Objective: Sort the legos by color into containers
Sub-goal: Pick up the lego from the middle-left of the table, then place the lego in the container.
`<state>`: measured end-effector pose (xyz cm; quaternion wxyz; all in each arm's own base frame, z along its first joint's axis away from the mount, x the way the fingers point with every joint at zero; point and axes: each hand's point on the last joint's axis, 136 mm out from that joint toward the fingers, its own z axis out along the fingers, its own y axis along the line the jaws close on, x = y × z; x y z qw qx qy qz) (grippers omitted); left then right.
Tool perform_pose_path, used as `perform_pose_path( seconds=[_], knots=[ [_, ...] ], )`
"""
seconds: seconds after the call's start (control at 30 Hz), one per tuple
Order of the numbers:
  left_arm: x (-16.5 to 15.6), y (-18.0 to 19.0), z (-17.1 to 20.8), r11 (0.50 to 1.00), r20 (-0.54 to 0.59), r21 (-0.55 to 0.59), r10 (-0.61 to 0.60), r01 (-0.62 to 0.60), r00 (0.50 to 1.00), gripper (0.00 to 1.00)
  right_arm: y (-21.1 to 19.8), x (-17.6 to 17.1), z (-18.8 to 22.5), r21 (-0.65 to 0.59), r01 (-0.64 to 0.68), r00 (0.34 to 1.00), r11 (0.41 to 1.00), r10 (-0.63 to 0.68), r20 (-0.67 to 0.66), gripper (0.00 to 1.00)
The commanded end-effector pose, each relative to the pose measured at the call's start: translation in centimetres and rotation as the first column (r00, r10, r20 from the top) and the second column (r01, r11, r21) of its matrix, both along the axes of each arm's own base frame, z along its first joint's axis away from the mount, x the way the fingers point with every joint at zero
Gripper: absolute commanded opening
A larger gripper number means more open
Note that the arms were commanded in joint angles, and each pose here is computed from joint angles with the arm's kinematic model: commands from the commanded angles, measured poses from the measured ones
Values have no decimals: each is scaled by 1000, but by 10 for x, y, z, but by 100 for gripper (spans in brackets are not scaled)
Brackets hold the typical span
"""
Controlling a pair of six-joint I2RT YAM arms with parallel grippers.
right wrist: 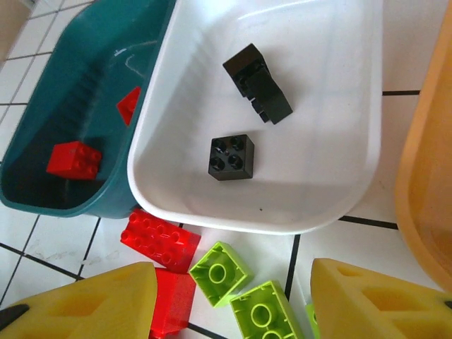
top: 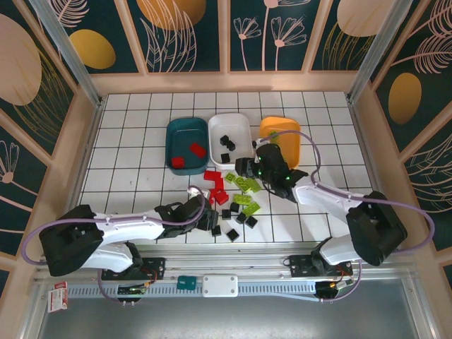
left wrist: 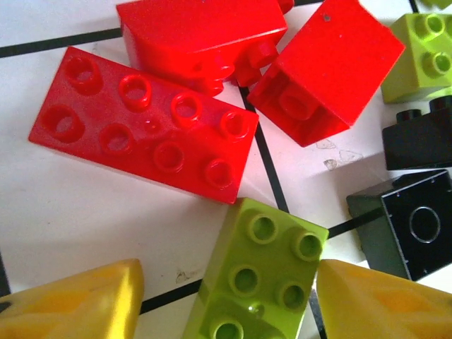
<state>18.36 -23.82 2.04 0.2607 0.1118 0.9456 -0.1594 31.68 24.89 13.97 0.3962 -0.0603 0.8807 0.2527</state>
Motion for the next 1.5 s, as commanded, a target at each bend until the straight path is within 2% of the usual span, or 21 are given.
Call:
perform_pose_path(
  seconds=[0.0, 0.13, 0.23, 0.3, 0.43, 0.53, 0.7, 0.77, 0.8, 0.87, 1.03, 1.3, 1.37, 1.47],
  knots=[
    [3, -3, -3, 1000, 13, 19, -12, 12, 1000, 63, -10, -4, 11, 29, 43, 998, 999, -44, 35, 59],
    [-1, -3, -10, 999, -8, 33, -17, 17, 1000, 63, -19, -9, 15, 33, 62, 997, 998, -64, 48, 60],
    [0, -4, -6, 999, -1, 30, -13, 13, 1000, 46, -27, -10, 19, 33, 88, 994, 996, -90, 64, 60],
    [2, -9, 6, 1000, 16, -7, -10, 10, 1000, 38, -34, -13, 23, 40, 108, 991, 993, -110, 78, 60],
    [7, -24, 40, 994, 53, -107, -14, 20, 999, 32, -49, -18, 29, 58, 151, 983, 987, -157, 100, 60],
    [16, -43, 76, 981, 115, -185, -31, 52, 993, 33, -63, -25, 33, 87, 190, 973, 978, -199, 114, 60],
    [61, -94, 135, 975, 258, -191, -62, 114, 964, 32, -87, -38, 35, 157, 265, 949, 951, -286, 132, 60],
    [84, -114, 143, 970, 275, -205, -68, 128, 959, 30, -94, -43, 36, 175, 284, 942, 943, -309, 134, 60],
    [100, -128, 159, 958, 290, -251, -59, 136, 955, 30, -97, -46, 37, 185, 288, 940, 940, -314, 134, 60],
    [127, -146, 166, 943, 286, -301, -50, 140, 957, 28, -102, -51, 37, 196, 297, 937, 935, -325, 131, 60],
    [179, -195, 164, 929, 278, -331, -72, 166, 958, 29, -111, -62, 36, 191, 302, 937, 934, -328, 124, 60],
    [228, -256, 129, 922, 199, -343, -113, 177, 973, 31, -114, -68, 38, 180, 294, 940, 939, -318, 124, 60],
    [234, -262, 121, 923, 183, -346, -108, 167, 977, 38, -112, -69, 38, 178, 282, 945, 943, -305, 122, 60],
    [240, -265, 123, 913, 171, -377, -95, 154, 981, 53, -110, -72, 36, 170, 265, 952, 949, -285, 111, 60]
  ],
)
